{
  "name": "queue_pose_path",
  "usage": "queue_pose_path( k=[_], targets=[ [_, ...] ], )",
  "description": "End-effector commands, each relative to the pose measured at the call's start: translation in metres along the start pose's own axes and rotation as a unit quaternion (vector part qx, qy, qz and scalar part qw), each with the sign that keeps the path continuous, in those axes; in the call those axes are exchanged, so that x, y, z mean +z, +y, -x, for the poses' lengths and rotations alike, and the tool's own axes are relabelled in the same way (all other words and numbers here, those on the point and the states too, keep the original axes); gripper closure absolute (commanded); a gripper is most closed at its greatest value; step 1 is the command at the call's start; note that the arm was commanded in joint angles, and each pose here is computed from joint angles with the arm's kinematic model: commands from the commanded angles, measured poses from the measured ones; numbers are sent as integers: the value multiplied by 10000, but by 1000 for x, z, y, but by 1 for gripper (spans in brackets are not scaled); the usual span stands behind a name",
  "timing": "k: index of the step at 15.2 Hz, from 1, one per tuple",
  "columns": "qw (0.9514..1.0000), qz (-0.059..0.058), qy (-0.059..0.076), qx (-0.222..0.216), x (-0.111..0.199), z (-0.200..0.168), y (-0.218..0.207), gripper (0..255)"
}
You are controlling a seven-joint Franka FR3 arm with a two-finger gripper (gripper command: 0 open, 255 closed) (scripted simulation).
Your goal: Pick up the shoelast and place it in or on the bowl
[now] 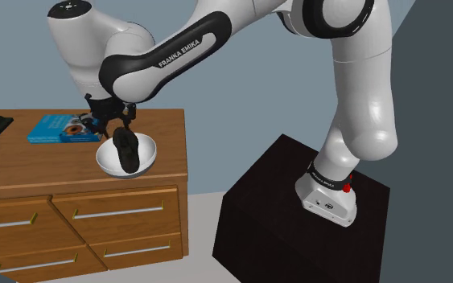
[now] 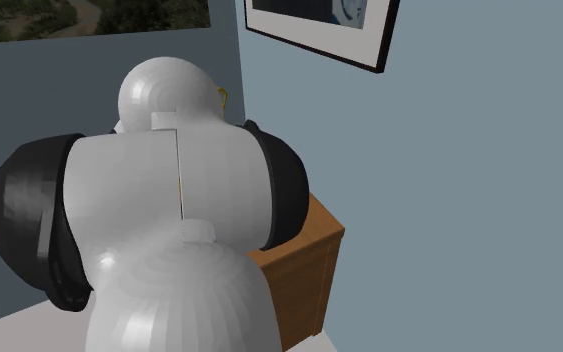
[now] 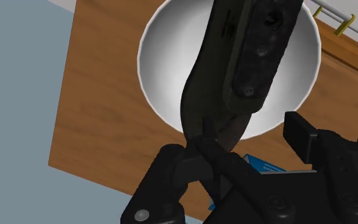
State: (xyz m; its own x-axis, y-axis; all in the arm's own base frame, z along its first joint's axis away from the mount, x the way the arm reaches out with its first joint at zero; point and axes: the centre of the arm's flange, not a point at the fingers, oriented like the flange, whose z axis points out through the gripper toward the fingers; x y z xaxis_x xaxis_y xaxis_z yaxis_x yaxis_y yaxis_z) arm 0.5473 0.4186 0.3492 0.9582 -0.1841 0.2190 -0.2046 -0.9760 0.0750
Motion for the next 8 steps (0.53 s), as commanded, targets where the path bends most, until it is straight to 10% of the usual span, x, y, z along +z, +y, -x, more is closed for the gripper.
queue_pose_path(
  k=[1,8],
  targets=[
    [10000,1,-5,-5,1,1,-1,0],
    [10000,1,-6,-5,-39,1,0,0]
  ],
)
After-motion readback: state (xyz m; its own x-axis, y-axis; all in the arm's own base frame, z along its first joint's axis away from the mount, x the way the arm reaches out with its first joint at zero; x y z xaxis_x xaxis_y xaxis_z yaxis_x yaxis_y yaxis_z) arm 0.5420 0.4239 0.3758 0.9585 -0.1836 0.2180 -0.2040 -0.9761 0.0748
